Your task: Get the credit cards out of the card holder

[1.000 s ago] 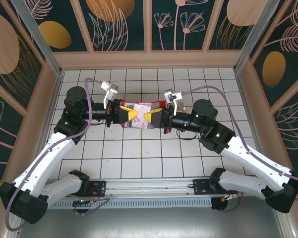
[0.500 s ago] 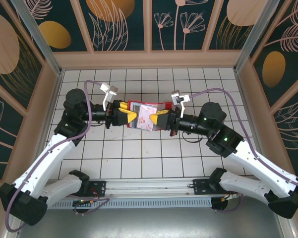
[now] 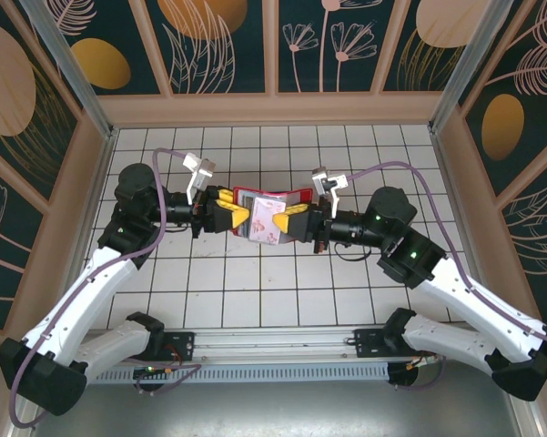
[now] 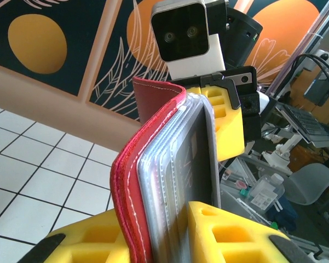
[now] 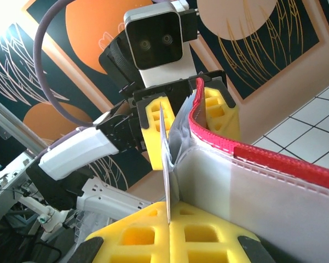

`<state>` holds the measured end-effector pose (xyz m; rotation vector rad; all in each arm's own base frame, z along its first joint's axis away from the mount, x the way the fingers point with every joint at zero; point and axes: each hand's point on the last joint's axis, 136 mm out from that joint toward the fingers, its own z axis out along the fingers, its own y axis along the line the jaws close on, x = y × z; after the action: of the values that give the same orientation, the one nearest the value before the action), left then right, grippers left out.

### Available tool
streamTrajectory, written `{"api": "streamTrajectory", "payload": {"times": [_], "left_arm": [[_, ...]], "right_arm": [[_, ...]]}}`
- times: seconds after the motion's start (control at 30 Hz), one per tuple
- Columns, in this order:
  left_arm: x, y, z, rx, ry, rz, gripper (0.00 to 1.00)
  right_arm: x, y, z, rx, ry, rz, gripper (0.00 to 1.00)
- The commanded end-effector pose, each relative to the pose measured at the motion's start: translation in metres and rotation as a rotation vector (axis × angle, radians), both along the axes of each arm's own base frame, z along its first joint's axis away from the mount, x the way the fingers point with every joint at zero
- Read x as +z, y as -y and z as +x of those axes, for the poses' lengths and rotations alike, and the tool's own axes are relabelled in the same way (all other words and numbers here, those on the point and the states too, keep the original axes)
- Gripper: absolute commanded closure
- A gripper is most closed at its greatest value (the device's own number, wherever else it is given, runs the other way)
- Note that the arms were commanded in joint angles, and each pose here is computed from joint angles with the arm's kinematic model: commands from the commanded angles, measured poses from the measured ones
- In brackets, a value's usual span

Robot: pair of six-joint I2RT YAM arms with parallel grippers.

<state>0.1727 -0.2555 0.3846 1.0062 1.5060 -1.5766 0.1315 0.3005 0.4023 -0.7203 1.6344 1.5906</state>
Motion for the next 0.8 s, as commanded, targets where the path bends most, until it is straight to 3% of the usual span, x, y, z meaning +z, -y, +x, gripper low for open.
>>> {"api": "streamTrajectory", "payload": {"times": [0.0, 0.2, 0.27, 0.37, 0.53, 0.7, 0.77], "left_arm": [[0.003, 0.000, -0.004, -0.028, 0.021, -0.003, 0.72], [0.001, 0.001, -0.009, -0.059, 0.026, -0.001, 0.71], [-0.001, 0.002, -0.010, -0.068, 0.026, 0.002, 0.77], [-0.001, 0.003, -0.008, -0.060, 0.029, 0.006, 0.96], [0.002, 0.002, -0.006, -0.031, 0.045, -0.004, 1.00], [0.006, 0.000, -0.011, -0.031, 0.068, -0.029, 1.00], [0.004, 0.001, -0.009, -0.031, 0.056, -0.024, 1.00]], "right_arm": [[0.016, -0.003, -0.004, 0.037, 0.044, 0.031, 1.00], [0.011, -0.008, 0.002, 0.022, 0.027, -0.010, 0.98], [0.009, -0.011, 0.003, 0.025, 0.017, -0.023, 0.95], [0.010, -0.012, 0.001, 0.037, 0.009, -0.024, 0.90], [0.013, -0.012, -0.004, 0.045, 0.013, -0.013, 0.85], [0.014, -0.007, -0.017, 0.090, 0.048, 0.029, 0.99], [0.015, -0.005, -0.019, 0.085, 0.067, 0.034, 1.00]]}}
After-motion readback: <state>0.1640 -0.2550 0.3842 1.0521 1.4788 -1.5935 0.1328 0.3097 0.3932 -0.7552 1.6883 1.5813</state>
